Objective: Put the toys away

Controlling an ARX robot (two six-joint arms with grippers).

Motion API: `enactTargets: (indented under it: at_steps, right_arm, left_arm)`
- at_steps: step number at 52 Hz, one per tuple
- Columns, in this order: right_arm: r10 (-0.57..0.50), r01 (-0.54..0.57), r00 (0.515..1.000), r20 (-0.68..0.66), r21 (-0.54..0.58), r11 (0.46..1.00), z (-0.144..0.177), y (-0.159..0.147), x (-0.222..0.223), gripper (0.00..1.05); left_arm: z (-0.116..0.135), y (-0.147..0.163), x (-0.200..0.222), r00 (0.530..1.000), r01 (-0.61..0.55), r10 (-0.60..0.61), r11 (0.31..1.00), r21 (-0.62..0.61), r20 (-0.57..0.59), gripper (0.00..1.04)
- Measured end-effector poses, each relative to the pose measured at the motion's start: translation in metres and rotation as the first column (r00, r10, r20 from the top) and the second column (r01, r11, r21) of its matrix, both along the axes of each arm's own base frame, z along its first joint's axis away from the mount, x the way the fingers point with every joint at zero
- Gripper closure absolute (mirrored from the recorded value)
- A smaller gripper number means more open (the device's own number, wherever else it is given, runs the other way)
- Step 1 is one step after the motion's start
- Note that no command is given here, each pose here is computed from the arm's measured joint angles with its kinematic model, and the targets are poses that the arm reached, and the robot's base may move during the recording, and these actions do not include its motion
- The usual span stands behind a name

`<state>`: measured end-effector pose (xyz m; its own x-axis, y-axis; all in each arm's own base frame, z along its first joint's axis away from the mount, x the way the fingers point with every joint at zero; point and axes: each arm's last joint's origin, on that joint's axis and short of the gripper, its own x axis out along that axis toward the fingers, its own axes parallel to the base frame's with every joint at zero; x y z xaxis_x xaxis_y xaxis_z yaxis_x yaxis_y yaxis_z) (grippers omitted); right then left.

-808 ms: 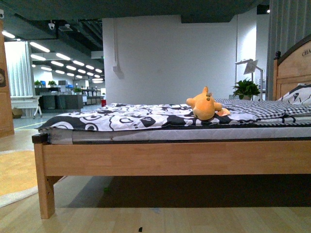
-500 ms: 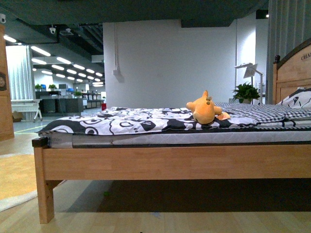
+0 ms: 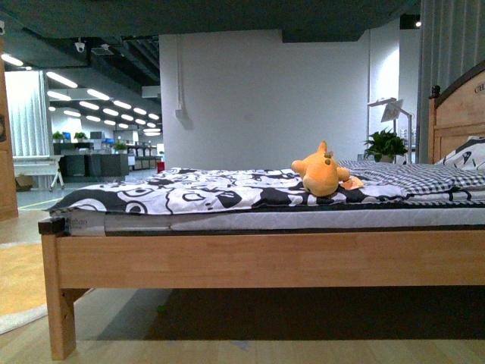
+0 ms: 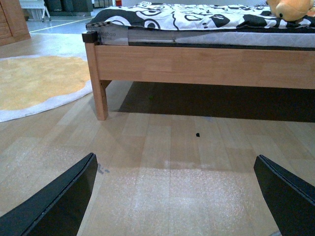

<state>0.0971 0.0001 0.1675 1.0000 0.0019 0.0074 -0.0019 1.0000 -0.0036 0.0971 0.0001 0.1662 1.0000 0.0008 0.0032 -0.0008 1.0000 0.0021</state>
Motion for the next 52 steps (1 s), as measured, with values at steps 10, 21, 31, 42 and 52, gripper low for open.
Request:
enactTargets:
  at_steps: [10, 21, 31, 42, 52]
  right_arm:
    - [0.0, 0.0, 1.0, 0.0, 0.0, 1.0, 0.0, 0.0, 0.0, 0.0]
    - [0.0, 0.0, 1.0, 0.0, 0.0, 1.0, 0.0, 0.0, 0.0, 0.0]
    - [0.0, 0.0, 1.0, 0.0, 0.0, 1.0, 0.0, 0.0, 0.0, 0.0]
    - [0.0, 0.0, 1.0, 0.0, 0.0, 1.0, 0.0, 0.0, 0.0, 0.0]
    - [0.0, 0.0, 1.0, 0.0, 0.0, 1.0, 0.0, 0.0, 0.0, 0.0]
  left_arm:
    - [0.0, 0.0, 0.0, 1.0, 0.0, 0.0, 1.0, 0.0, 0.0, 0.06]
    - [0.0, 0.0, 0.0, 1.0, 0.0, 0.0, 1.0, 0.0, 0.0, 0.06]
    - [0.0, 0.0, 0.0, 1.0, 0.0, 0.0, 1.0, 0.0, 0.0, 0.06]
    - [0.0, 0.0, 0.0, 1.0, 0.0, 0.0, 1.0, 0.0, 0.0, 0.06]
    - [0.0, 0.0, 0.0, 1.0, 0.0, 0.0, 1.0, 0.0, 0.0, 0.06]
